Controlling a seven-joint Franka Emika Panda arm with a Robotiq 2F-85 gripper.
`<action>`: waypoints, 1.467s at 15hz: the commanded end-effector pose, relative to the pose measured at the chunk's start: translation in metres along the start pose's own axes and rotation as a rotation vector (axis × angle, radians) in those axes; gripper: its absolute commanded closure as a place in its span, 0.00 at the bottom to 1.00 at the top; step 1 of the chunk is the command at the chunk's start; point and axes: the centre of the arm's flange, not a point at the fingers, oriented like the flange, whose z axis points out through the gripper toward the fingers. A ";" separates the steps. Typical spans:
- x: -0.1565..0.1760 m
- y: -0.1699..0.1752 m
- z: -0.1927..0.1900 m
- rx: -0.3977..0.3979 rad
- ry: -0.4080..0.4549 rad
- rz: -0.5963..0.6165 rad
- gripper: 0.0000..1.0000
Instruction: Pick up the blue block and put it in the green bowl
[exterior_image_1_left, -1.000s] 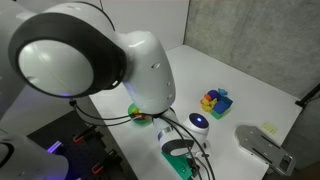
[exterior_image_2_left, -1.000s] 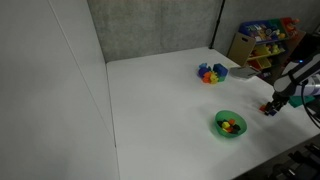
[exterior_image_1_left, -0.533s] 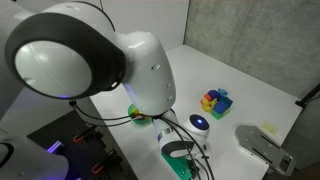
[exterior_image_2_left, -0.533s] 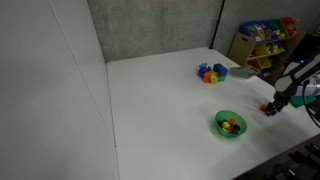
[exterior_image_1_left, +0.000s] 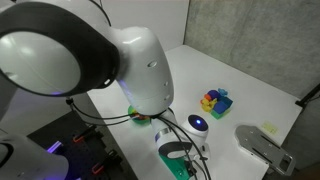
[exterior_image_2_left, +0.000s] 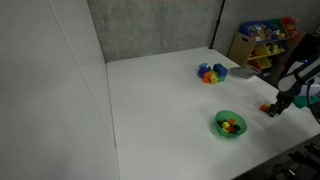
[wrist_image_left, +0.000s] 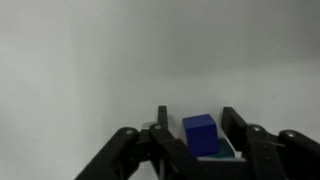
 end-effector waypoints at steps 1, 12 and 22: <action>-0.015 -0.004 -0.020 0.014 0.004 -0.001 0.68; -0.001 -0.069 -0.094 -0.014 0.096 -0.068 0.90; 0.020 -0.206 -0.179 0.022 0.066 -0.130 0.90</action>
